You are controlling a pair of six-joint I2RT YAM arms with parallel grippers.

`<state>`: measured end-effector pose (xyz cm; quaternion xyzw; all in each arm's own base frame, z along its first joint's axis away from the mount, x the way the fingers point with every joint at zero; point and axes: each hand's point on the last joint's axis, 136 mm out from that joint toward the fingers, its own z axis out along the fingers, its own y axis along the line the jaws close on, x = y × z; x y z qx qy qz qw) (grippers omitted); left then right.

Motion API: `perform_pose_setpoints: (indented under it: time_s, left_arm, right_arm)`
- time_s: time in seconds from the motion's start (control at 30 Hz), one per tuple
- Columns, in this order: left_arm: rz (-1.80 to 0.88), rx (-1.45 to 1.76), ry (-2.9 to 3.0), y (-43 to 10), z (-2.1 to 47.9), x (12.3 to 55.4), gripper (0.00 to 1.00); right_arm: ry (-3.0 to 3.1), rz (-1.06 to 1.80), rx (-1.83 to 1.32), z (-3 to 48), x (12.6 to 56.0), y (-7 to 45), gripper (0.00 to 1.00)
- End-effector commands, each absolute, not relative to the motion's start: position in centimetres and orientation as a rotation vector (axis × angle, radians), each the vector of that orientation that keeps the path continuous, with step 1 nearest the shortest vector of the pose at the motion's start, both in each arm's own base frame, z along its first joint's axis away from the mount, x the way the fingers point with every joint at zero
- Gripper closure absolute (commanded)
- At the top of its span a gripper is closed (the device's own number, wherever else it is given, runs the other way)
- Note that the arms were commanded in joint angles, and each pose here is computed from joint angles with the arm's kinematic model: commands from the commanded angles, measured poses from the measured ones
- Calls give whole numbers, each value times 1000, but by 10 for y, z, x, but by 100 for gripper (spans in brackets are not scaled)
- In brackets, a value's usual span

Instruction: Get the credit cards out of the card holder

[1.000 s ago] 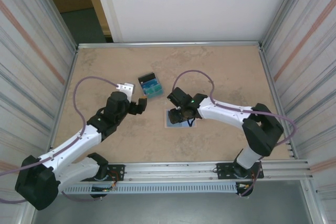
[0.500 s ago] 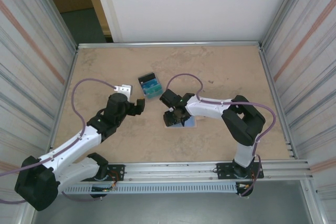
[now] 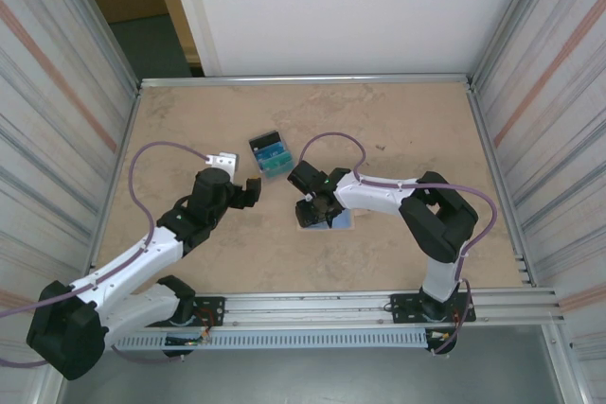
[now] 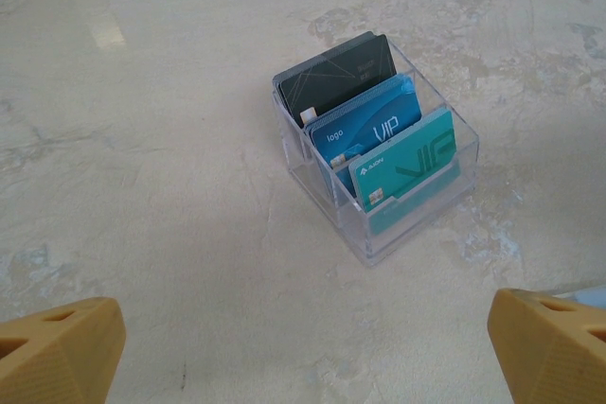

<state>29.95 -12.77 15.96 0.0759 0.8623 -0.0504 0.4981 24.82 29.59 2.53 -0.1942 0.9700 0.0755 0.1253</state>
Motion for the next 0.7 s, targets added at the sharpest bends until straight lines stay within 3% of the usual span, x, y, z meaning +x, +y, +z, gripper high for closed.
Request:
perform_pose_setpoints:
  time_s: [0.0, 0.27, 0.67]
  left_arm:
    - [-116, 172, 2068, -128, 170, 300, 1]
    - [-45, 263, 2014, -141, 185, 297, 1]
    - [-45, 335, 1965, -169, 201, 301, 1]
  right_arm:
    - [2925, 124, -536, -5, 235, 274, 57]
    - [2858, 245, -489, 21, 249, 279, 74]
    - [2779, 168, -383, 53, 259, 253, 71]
